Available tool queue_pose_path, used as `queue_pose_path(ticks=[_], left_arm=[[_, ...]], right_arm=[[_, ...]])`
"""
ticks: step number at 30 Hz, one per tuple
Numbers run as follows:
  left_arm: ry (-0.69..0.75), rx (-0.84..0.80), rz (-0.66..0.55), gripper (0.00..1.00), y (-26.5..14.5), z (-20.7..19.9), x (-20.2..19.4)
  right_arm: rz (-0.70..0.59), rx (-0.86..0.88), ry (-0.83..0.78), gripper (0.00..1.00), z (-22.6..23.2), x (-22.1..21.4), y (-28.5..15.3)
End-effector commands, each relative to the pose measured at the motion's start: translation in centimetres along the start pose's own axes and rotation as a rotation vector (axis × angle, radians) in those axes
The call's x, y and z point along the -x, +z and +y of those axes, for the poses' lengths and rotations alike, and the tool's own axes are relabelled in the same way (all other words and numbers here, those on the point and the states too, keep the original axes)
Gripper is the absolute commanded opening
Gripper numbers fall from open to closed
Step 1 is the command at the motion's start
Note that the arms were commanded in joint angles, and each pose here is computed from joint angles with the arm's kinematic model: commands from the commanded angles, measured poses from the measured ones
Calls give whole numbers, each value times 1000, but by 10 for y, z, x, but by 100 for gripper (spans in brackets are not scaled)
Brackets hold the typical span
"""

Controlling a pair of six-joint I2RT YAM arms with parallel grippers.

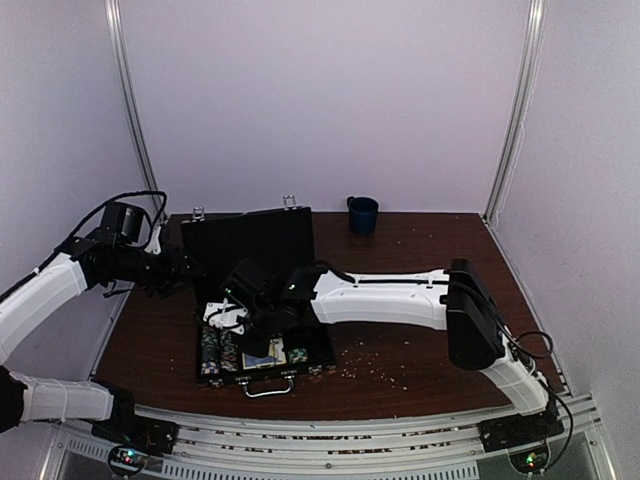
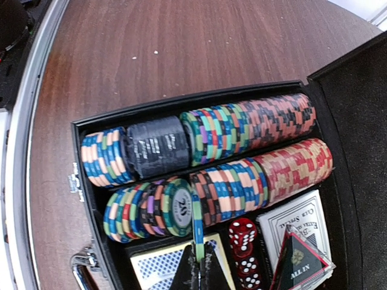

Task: Pack up texas hold em set
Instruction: Place the poker chip in the slot.

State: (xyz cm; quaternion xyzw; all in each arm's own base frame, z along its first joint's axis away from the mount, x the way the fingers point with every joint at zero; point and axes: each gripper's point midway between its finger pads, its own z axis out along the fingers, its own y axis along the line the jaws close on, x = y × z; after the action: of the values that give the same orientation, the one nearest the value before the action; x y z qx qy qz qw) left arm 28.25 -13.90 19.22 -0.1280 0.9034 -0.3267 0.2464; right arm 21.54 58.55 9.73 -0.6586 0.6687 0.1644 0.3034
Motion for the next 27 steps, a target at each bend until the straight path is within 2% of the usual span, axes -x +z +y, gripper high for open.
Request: queue_pose_path(ticks=[1,18,27], left_arm=[[-16,-3,-61,53,-14,-6,11],[-29,2,-85,53,-26,-7,10],[-29,8,-86,53,-32,-6,5]], right_arm=[[-12,-42,-27,0,-19,1,5],[-101,56,-27,0,-4,26,-11],[-97,72,-38,0,7,25,1]])
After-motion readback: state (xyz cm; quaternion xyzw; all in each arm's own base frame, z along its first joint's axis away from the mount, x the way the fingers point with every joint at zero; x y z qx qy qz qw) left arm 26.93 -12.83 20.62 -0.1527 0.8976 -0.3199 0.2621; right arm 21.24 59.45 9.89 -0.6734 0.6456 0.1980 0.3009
